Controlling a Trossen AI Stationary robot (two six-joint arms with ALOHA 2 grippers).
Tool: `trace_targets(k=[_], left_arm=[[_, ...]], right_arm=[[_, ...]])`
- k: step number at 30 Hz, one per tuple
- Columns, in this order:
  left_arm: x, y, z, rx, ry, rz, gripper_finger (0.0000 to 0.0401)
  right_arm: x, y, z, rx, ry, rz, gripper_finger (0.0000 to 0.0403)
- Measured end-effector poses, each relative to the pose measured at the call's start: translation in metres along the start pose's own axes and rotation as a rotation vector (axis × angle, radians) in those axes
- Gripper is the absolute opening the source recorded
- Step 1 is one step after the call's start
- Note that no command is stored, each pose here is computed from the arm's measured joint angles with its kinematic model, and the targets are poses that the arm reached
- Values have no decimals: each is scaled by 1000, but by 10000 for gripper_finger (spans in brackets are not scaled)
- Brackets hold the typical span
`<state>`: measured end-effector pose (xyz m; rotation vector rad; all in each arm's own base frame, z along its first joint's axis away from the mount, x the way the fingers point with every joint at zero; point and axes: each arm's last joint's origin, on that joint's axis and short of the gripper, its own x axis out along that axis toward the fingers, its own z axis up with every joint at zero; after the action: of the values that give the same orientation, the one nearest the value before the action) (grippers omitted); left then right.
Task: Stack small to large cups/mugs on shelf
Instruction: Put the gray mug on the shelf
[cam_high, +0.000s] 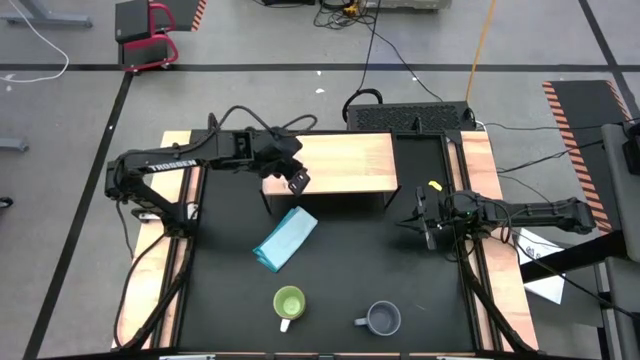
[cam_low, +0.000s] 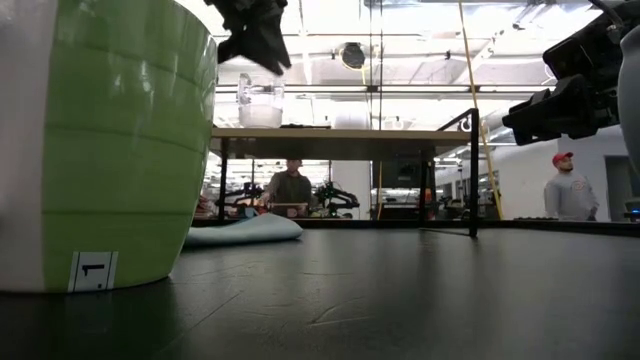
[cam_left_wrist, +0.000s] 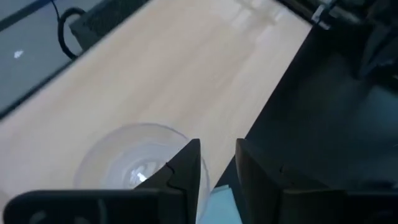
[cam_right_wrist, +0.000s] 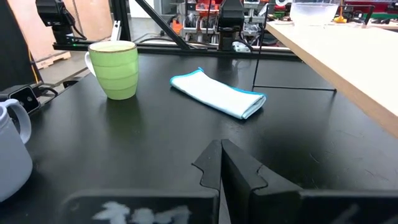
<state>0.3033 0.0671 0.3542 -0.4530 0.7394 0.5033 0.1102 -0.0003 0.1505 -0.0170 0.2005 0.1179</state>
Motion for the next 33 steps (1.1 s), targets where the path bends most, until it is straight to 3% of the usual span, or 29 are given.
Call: trace_targets(k=[8, 12, 20, 29, 33], left_arm=[[-36, -9, 16, 61, -42, 32, 104], [-47, -12, 13, 177, 3, 53, 99], [-58, -17, 0, 317, 30, 144, 8], [-102, -11, -10, 292, -106, 217, 2], [-117, -6, -23, 279, -197, 158, 1]], right_arm=[[0, 0, 0, 0, 0, 0, 0], [0, 0, 0, 0, 0, 0, 0], [0, 0, 0, 10, 0, 0, 0], [0, 0, 1, 25, -9, 1, 0], [0, 0, 1, 25, -11, 1, 0]])
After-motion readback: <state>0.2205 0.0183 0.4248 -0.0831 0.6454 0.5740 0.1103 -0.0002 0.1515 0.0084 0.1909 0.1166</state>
